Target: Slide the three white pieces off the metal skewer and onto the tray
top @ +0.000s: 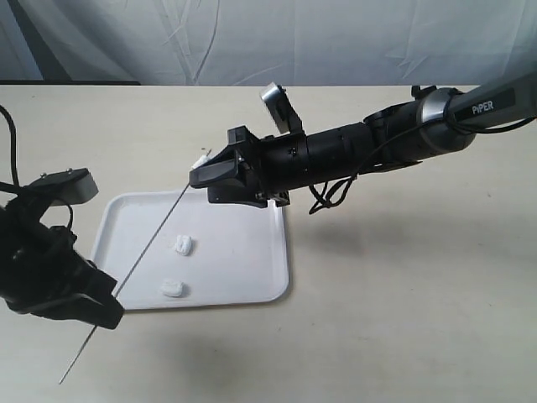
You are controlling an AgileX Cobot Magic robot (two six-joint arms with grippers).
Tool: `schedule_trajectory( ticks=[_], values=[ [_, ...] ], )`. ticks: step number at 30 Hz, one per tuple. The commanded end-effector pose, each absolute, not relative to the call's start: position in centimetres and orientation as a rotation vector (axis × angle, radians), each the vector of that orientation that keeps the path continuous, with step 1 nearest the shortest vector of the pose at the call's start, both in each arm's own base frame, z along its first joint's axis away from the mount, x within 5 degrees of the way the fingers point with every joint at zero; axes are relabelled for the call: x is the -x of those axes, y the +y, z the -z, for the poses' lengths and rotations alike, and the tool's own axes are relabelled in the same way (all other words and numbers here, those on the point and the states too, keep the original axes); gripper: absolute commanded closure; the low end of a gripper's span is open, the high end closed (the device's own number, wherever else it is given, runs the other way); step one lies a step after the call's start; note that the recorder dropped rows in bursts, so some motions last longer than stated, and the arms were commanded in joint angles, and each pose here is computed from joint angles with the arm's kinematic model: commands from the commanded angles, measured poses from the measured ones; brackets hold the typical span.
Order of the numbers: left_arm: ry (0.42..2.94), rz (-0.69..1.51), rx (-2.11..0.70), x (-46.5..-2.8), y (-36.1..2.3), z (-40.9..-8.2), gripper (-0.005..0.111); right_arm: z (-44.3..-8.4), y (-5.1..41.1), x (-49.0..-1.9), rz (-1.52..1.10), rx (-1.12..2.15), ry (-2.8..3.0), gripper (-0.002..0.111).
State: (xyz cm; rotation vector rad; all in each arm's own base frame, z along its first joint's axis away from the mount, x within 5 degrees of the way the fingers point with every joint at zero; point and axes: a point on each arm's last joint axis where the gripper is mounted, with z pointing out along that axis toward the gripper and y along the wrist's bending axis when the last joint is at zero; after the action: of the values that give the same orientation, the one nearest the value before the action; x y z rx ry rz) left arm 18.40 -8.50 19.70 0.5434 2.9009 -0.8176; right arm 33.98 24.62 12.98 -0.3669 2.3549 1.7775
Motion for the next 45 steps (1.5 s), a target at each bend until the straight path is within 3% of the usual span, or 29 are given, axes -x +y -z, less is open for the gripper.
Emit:
schedule_trajectory(
  ticks=[1, 24, 26, 33, 45],
  values=[
    [2.881, 0.832, -0.559, -18.1, -8.6, -20.2, 0.107, -13.3, 24.8, -34.2, -1.792, 0.326, 2.326, 0.060],
    [2.916, 0.876, -0.589, -17.1, -8.5, -19.4, 0.107, -13.3, 24.8, -34.4, -1.776, 0.322, 2.329, 0.060],
    [2.913, 0.873, -0.586, -17.1, -8.5, -19.4, 0.107, -13.3, 24.8, -34.4, -1.776, 0.322, 2.329, 0.062],
    [2.895, 0.846, -0.569, -17.4, -8.5, -19.4, 0.107, -13.3, 24.8, -34.4, -1.777, 0.319, 2.330, 0.090],
    [2.953, 0.839, -0.588, -16.1, -8.1, -18.2, 0.107, -13.1, 24.0, -35.1, -1.735, 0.275, 2.338, 0.091]
  ],
)
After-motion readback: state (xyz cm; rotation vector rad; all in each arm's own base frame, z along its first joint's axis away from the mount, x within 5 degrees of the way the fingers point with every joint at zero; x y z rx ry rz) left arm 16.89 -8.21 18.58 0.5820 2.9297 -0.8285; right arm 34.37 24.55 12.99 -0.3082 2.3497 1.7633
